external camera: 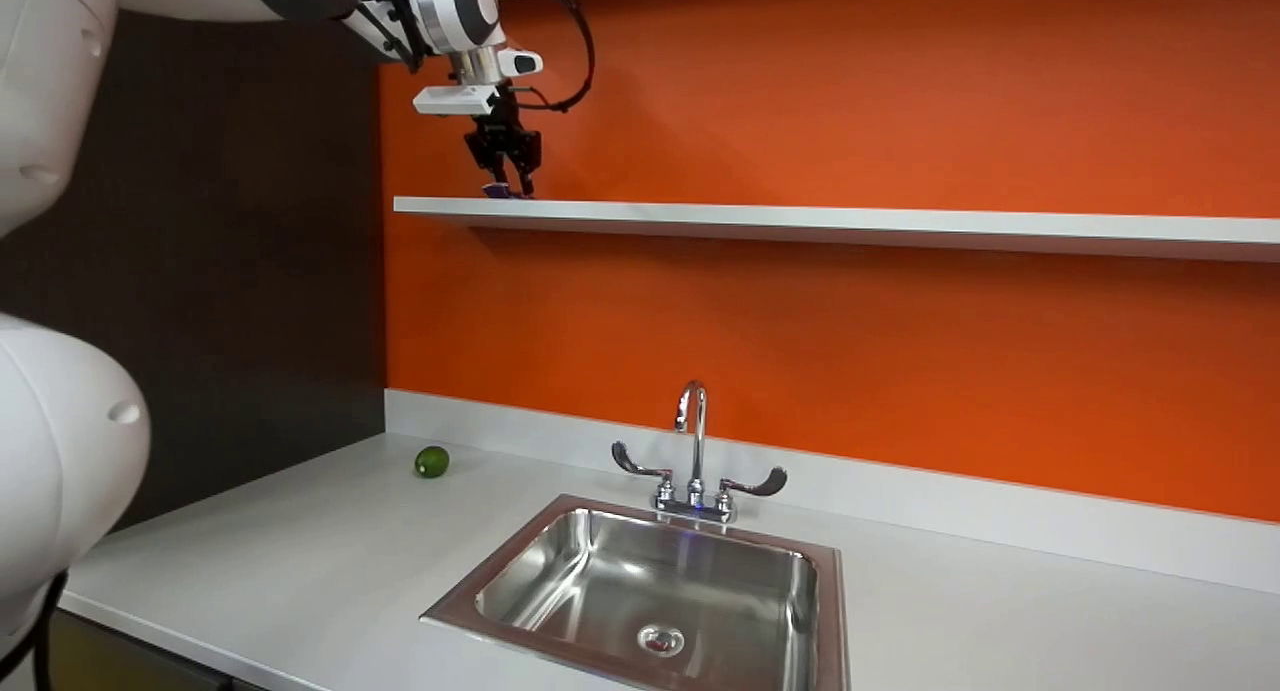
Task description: Put the chocolate bar on the bottom shelf
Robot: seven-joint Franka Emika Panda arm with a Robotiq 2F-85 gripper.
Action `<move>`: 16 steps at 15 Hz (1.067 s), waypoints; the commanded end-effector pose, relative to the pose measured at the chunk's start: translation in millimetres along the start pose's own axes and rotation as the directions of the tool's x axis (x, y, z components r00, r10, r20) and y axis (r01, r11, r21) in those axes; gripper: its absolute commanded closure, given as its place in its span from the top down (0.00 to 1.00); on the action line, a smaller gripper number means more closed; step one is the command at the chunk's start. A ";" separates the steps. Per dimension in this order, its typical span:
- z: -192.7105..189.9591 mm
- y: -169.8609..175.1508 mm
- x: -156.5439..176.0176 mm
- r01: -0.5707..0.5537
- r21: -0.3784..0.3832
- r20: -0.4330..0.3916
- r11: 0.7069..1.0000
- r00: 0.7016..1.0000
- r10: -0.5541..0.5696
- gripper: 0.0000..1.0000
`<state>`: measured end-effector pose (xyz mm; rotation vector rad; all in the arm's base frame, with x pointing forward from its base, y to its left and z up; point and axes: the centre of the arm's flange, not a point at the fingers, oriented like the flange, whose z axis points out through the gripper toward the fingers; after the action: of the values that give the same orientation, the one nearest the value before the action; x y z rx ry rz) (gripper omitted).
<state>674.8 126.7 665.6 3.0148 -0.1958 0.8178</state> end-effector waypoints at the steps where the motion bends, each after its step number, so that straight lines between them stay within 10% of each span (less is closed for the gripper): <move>1: -9.5 -1.0 8.4 -0.024 -0.032 0.005 0.999 1.000 0.024 0.87; 3: -13.6 3.2 4.1 -0.026 -0.034 0.002 0.999 1.000 0.026 0.99; 16: -63.2 27.1 -64.0 0.017 -0.041 0.028 0.999 0.999 -0.016 1.00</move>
<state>635.5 114.1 690.0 2.9977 -0.2125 0.8076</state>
